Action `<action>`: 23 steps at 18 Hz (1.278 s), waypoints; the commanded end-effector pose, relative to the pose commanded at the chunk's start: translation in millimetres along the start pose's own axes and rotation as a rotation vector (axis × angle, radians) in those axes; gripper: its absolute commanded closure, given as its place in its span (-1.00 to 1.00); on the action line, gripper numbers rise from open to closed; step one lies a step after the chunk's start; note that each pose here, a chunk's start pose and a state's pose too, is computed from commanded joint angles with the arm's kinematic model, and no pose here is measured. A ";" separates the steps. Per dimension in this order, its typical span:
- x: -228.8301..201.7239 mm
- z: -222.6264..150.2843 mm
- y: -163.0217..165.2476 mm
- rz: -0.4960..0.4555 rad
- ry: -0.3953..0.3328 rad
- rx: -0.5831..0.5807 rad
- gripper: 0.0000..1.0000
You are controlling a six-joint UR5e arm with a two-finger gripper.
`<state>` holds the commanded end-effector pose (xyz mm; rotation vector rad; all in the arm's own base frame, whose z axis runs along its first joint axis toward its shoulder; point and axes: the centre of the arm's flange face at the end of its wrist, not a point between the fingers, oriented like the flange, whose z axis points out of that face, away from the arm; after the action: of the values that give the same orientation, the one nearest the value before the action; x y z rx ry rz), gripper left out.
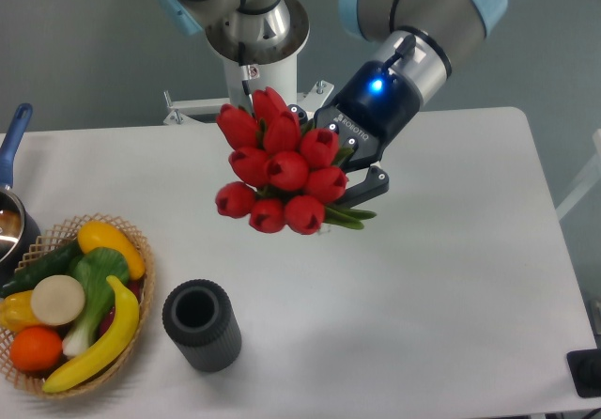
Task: Insert the flowers into the vase
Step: 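Tilt the tulips stems-down and move them over the black vase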
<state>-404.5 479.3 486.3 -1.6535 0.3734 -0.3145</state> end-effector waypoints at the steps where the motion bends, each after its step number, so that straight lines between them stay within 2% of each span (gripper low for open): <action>1: -1.9 4.2 4.3 0.019 0.008 0.001 0.35; 3: -1.3 25.1 3.6 0.071 0.044 0.007 0.35; 5: -0.5 34.5 0.9 0.076 0.072 0.036 0.35; 9: -3.5 39.4 -1.0 0.083 0.085 0.048 0.35; 13: 4.5 69.0 -6.1 0.096 0.138 0.059 0.35; 19: 6.7 87.4 11.5 0.050 0.196 0.120 0.35; 23: 7.9 91.9 18.4 0.036 0.203 0.119 0.35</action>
<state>-360.2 557.1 457.4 -1.5006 0.5266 -0.4710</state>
